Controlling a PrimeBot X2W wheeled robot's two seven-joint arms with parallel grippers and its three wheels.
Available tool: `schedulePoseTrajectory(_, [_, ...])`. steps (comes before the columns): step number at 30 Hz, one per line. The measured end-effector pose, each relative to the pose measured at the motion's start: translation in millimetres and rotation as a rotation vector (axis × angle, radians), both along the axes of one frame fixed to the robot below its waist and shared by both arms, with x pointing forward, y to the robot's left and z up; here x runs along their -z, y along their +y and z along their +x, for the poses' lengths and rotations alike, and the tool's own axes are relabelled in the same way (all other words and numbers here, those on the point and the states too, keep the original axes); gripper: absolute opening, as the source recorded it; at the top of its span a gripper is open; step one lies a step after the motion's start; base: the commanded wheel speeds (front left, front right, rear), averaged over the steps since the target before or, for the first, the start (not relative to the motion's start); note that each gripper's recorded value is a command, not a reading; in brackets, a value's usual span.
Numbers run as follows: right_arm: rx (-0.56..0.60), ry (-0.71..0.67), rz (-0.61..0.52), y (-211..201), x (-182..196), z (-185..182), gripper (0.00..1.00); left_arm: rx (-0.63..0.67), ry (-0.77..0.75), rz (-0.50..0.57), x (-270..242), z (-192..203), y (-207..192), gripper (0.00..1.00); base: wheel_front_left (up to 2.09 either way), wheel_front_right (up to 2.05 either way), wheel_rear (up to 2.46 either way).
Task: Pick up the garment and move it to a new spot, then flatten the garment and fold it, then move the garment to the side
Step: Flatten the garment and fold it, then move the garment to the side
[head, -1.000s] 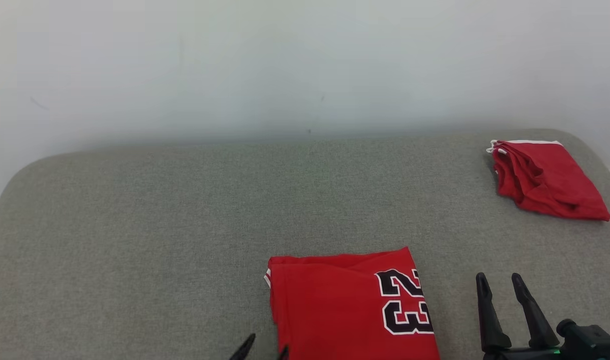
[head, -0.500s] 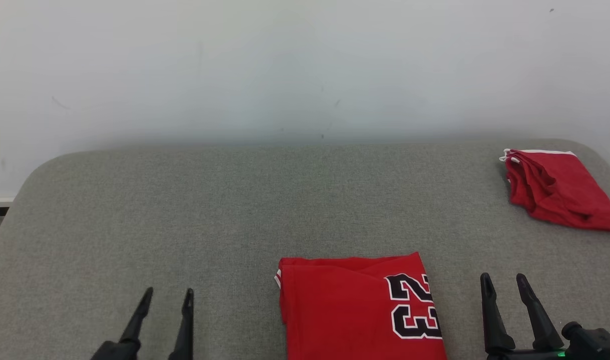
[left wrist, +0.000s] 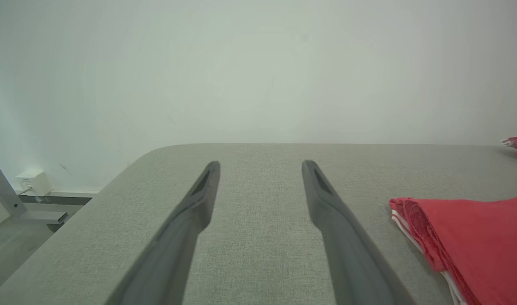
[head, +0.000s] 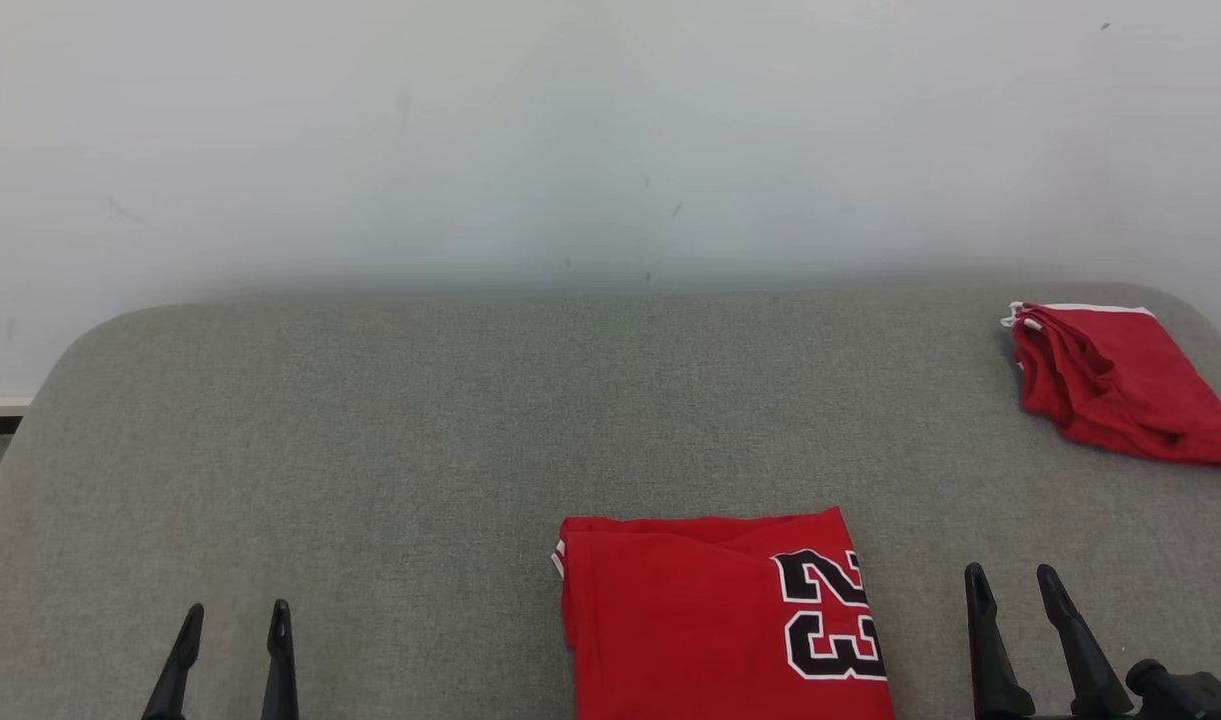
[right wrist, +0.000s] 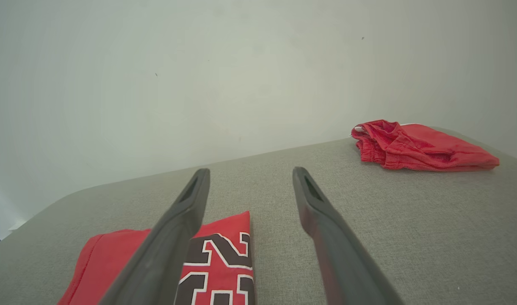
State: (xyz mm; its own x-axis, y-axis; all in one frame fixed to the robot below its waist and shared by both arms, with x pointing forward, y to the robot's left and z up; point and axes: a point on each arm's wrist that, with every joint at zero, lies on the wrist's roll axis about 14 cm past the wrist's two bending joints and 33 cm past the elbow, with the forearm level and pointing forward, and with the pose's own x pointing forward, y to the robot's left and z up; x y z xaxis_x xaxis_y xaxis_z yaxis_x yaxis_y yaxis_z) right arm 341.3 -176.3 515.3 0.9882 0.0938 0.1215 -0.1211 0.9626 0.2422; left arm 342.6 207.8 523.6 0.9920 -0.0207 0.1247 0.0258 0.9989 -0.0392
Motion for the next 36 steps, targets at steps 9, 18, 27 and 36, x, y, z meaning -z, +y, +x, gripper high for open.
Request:
schedulePoseTrajectory(9, [-0.011, 0.017, -0.009, 3, 6, -2, 1.0, -0.024, 0.008, 0.002, 3, -7, 9, 1.0, 0.0, 0.0, 0.0])
schedulePoseTrajectory(18, [-0.015, 0.026, -0.016, 4, 9, -4, 1.0, -0.033, 0.014, -0.003, 6, -9, 12, 1.0, 0.0, 0.0, 0.0])
schedulePoseTrajectory(27, [-0.022, 0.022, -0.044, 4, 8, -1, 1.0, -0.032, 0.018, -0.005, 7, -9, 10, 1.0, 0.0, 0.0, 0.0])
schedulePoseTrajectory(36, [-0.079, 0.047, -0.1, 17, 1, 33, 1.0, -0.041, 0.02, -0.005, 8, -8, 11, 1.0, 0.0, 0.0, 0.0])
